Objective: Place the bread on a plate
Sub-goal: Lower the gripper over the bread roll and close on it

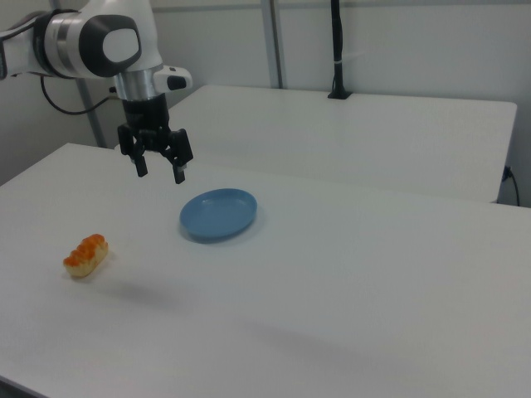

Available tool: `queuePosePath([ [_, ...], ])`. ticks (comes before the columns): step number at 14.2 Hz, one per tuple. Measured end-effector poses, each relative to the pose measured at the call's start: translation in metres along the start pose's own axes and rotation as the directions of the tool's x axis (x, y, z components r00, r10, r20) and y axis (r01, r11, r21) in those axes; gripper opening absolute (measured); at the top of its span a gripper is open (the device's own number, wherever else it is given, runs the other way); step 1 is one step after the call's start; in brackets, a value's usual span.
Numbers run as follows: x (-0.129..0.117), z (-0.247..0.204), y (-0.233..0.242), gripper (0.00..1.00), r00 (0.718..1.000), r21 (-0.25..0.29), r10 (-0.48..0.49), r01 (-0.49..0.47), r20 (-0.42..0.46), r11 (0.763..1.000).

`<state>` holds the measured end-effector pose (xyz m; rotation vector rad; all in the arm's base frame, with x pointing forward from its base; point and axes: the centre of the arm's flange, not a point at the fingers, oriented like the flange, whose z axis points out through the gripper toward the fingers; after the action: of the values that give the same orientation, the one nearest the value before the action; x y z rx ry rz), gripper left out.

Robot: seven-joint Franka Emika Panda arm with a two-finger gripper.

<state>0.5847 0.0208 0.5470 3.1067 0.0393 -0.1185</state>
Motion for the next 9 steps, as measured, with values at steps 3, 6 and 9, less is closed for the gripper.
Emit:
queuePosePath([
  [3, 0.007, 0.017, -0.025, 1.0, 0.999, -0.007, -0.041, 0.041, 0.03, 0.999],
  [6, 0.01, 0.042, -0.074, 1.0, 0.991, -0.016, -0.112, 0.114, 0.074, 0.993],
  [9, 0.0, 0.064, -0.142, 1.0, 0.974, 0.003, -0.208, 0.209, 0.09, 0.978],
])
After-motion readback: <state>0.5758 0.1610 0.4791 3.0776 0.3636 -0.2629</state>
